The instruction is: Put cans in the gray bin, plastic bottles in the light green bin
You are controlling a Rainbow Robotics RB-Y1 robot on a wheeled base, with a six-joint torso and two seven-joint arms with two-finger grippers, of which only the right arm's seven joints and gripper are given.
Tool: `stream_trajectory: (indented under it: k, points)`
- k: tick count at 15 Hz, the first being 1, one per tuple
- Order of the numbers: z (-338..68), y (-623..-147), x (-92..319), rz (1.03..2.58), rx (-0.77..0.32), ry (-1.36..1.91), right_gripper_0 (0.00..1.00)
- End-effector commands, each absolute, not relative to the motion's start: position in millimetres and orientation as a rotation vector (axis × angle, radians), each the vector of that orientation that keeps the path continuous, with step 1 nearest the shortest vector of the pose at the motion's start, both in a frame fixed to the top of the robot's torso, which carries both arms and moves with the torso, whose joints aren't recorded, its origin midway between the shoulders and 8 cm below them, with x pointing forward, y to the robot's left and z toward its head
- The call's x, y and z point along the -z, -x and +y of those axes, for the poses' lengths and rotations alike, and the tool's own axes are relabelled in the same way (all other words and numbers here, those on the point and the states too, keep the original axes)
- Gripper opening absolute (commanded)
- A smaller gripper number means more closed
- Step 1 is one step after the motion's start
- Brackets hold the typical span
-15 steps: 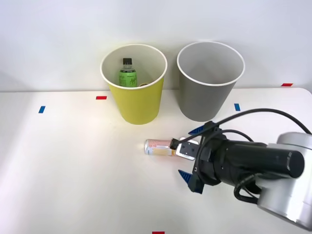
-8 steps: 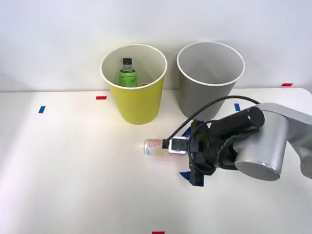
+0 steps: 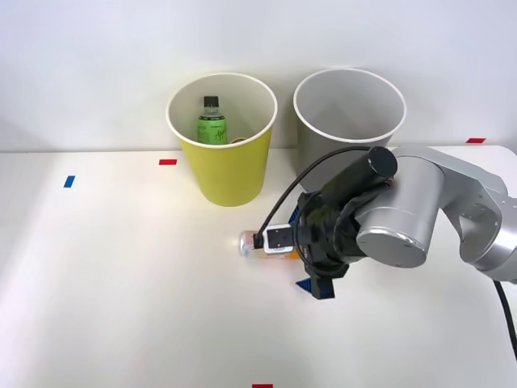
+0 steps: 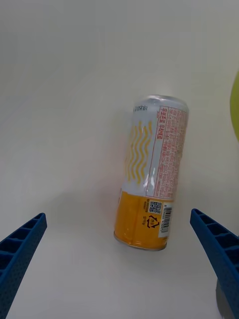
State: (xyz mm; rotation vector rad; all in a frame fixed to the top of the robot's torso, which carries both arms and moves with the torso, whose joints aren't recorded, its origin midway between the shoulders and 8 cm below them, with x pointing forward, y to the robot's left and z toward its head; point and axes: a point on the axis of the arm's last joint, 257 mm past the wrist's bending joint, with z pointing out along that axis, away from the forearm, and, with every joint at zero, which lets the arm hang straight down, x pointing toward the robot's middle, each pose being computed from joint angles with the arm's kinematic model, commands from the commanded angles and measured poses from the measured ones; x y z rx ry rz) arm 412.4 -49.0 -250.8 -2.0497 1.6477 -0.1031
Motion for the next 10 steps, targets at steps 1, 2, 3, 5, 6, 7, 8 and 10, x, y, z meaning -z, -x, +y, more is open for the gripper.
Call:
stream_trajectory:
  k: [1, 2, 3, 5, 6, 7, 8, 10]
  points:
    - [-32.5, -409.8, 250.5, 1.625, 0.131, 2.104, 1.0]
    - [-27.8, -412.3, 252.3, 1.642, 0.133, 2.116, 1.0]
    - [-19.8, -416.5, 254.9, 1.655, 0.133, 2.123, 1.0]
    - [-8.0, -424.6, 261.3, 1.667, 0.14, 2.117, 1.0]
    - [-2.7, -429.9, 264.3, 1.674, 0.152, 2.113, 1.0]
    - [0.3, -432.6, 267.6, 1.685, 0.152, 2.115, 1.0]
    - [3.7, -435.3, 269.4, 1.693, 0.148, 2.117, 1.0]
    - [8.0, -443.1, 272.8, 1.7, 0.172, 2.123, 1.0]
